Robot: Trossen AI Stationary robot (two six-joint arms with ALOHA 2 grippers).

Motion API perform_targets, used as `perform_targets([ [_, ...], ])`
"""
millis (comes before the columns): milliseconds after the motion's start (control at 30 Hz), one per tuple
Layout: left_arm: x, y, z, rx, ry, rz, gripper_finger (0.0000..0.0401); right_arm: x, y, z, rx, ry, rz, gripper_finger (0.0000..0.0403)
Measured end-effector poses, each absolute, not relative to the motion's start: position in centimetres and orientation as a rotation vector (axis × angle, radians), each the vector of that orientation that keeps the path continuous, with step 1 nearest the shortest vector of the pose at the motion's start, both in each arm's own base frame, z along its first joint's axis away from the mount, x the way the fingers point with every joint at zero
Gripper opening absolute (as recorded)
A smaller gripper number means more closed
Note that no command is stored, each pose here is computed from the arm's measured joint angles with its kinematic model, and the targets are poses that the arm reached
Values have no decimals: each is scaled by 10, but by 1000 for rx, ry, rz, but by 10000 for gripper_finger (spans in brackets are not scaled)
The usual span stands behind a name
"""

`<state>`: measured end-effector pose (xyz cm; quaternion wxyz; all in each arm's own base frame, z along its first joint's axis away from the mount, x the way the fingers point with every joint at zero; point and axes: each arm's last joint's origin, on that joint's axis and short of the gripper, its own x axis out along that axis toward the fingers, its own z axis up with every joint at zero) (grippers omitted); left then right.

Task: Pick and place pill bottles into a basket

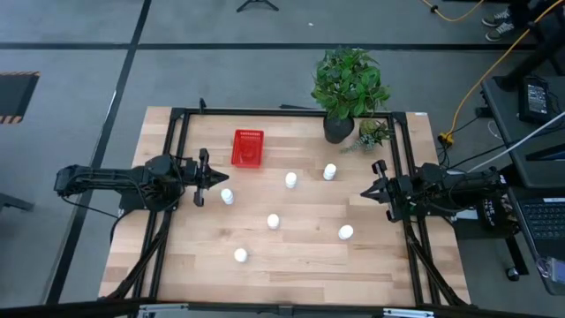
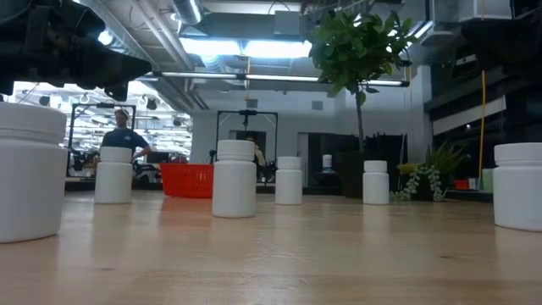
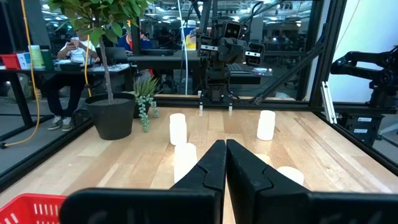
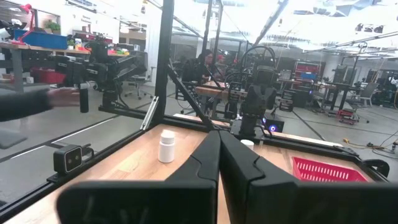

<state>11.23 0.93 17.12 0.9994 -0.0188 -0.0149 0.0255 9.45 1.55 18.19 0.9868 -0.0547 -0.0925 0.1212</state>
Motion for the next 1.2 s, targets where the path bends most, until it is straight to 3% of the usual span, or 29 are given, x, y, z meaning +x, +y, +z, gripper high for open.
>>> perform_targets([
  [1200, 112, 10, 171, -10, -29, 70, 6, 95, 15, 179, -33, -147, 242, 12],
])
